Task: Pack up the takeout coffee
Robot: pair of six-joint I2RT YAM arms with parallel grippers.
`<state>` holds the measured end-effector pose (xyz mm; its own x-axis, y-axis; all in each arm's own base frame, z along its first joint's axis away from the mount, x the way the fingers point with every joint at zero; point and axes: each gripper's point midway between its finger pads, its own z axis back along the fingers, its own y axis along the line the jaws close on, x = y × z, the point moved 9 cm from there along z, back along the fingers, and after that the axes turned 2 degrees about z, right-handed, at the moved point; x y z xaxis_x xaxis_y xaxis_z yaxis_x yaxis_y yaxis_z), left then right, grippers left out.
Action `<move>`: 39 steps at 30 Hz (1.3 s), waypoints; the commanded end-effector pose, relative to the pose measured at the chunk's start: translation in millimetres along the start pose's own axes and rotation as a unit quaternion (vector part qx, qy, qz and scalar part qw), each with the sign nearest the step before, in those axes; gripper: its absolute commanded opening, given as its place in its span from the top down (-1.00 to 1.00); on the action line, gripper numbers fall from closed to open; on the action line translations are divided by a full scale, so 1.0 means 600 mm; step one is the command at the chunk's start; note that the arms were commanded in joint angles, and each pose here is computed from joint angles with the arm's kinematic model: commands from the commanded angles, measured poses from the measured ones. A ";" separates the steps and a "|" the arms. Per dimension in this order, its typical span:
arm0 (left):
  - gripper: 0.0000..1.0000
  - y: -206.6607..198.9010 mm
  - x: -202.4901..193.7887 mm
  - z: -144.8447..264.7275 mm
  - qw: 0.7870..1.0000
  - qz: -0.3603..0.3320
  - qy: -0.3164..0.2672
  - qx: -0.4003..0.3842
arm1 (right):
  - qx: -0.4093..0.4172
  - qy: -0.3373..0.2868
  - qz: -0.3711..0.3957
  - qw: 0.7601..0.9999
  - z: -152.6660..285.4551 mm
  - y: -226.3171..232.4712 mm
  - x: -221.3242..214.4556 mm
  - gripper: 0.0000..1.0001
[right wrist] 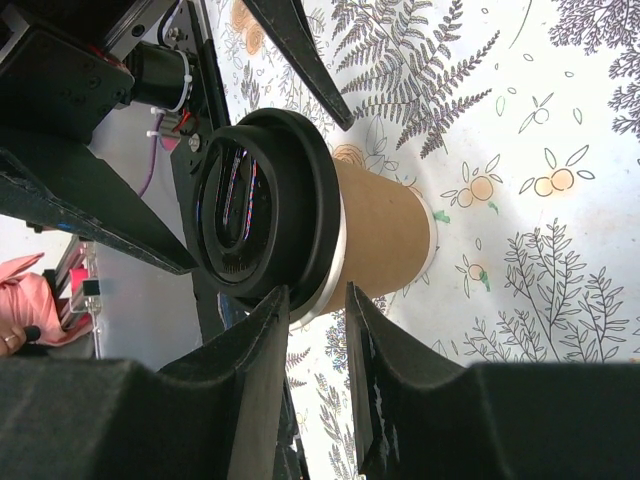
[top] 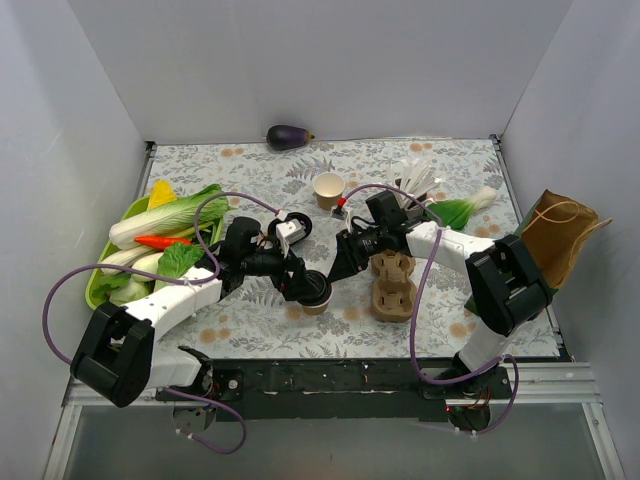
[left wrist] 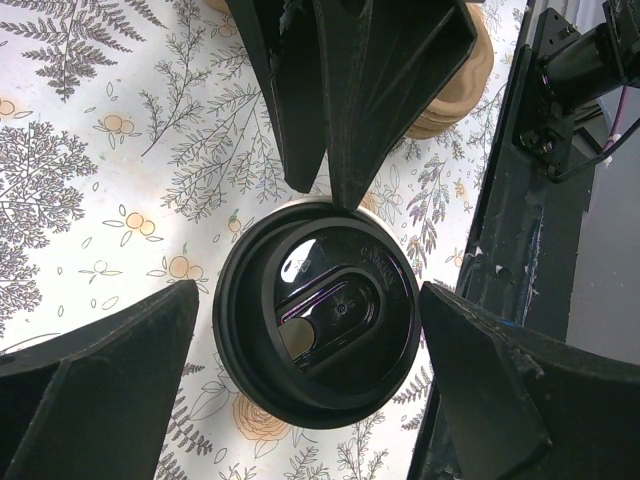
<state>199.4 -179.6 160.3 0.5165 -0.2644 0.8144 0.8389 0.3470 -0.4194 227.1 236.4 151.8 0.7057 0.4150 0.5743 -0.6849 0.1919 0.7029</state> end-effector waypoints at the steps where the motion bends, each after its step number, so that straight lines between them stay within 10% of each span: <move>1: -0.85 -0.008 0.021 0.003 1.000 -0.020 -0.018 -0.009 | 0.001 -0.021 0.043 0.999 0.014 0.021 0.032 0.26; 39: -0.70 0.048 0.024 0.064 0.979 0.000 -0.005 0.202 | -0.001 -0.021 0.041 0.999 0.014 0.017 0.028 0.26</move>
<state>233.4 -144.5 178.6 0.4973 -0.2566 0.8287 0.7145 0.6630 -0.2235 227.0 235.8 152.1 0.7014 0.4177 0.5775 -0.6891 0.1904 0.6992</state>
